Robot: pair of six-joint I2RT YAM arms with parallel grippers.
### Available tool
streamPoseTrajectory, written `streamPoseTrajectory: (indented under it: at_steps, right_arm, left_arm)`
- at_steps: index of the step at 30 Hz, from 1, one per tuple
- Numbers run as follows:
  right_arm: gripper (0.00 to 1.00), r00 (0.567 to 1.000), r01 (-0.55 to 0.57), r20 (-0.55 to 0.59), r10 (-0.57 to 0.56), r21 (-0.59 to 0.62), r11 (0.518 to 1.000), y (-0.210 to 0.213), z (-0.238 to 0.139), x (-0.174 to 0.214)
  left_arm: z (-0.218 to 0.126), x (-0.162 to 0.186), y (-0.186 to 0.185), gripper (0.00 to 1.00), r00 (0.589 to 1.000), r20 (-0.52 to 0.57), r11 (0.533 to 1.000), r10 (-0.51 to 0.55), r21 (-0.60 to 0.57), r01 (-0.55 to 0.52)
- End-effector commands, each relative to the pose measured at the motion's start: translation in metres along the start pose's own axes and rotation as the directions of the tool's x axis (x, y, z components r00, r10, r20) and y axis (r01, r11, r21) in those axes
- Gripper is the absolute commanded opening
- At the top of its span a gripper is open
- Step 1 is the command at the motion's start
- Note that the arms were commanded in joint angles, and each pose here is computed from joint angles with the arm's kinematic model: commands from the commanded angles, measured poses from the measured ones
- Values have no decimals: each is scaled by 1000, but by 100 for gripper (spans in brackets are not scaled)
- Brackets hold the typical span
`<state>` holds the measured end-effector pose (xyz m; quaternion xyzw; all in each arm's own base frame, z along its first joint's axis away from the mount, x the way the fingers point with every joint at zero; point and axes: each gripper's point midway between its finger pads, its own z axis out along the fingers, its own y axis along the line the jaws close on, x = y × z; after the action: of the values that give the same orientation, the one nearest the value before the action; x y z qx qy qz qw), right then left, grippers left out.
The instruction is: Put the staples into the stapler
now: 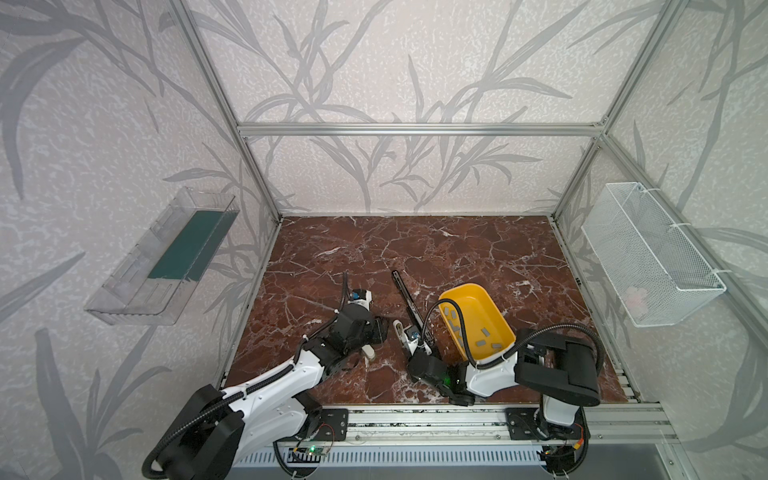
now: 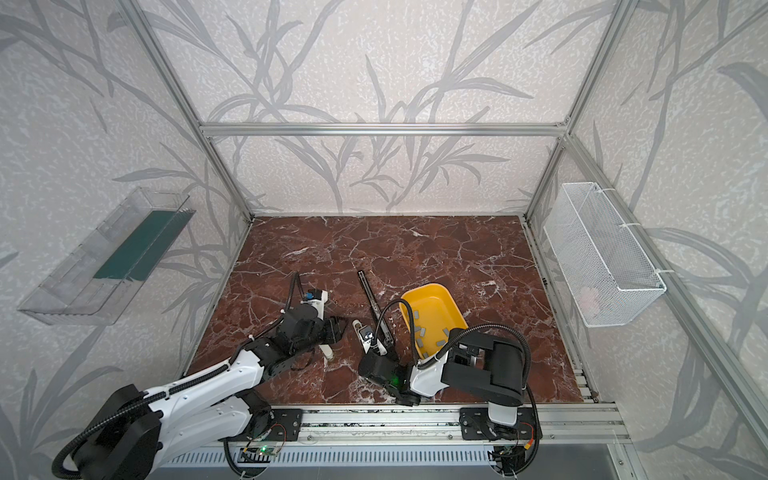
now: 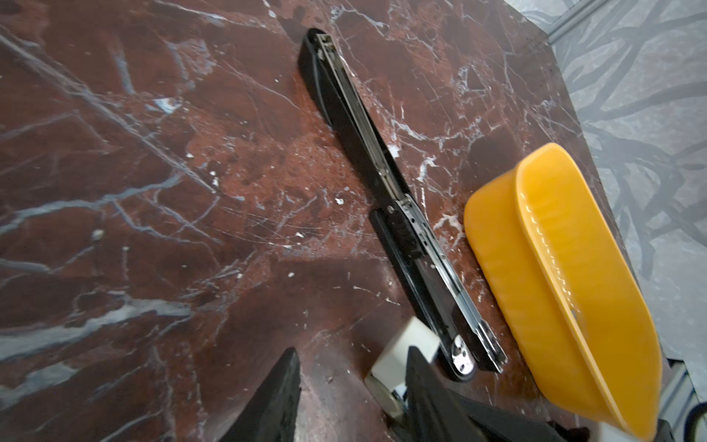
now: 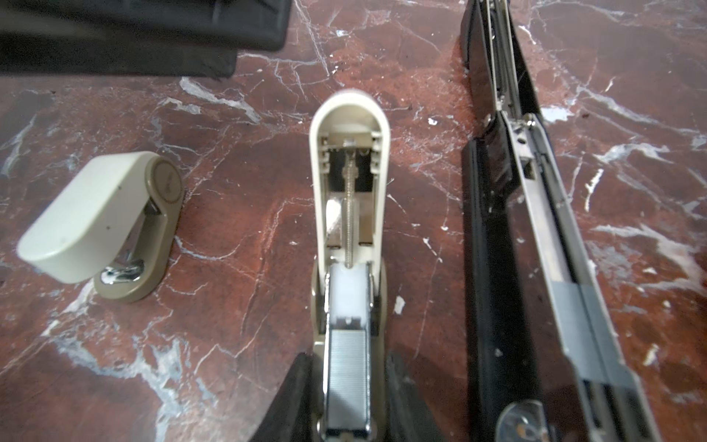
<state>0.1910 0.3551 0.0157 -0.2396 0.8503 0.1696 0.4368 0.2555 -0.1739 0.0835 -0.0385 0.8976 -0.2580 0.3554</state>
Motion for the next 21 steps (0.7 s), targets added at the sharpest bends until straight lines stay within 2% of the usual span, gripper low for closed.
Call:
streamPoseTrajectory:
  at_steps: [1, 5, 15, 21]
  right_arm:
    - [21, 980, 84, -183, -82, 6, 996, -14, -1, 58]
    - [21, 981, 78, -175, -78, -7, 997, -10, -4, 56]
    - [21, 982, 50, -180, -52, -20, 999, -6, 0, 60]
    - [21, 982, 44, -184, -47, -17, 999, -4, 2, 60]
  left_arm:
    - [2, -5, 18, 46, 1000, 15, 997, -16, -69, 17]
    - [7, -3, 18, 47, 1000, -4, 999, 2, -54, -2]
    - [25, 20, -6, 45, 981, -157, 993, 112, 55, -105]
    - [28, 34, -23, 43, 968, -184, 979, 169, 144, -143]
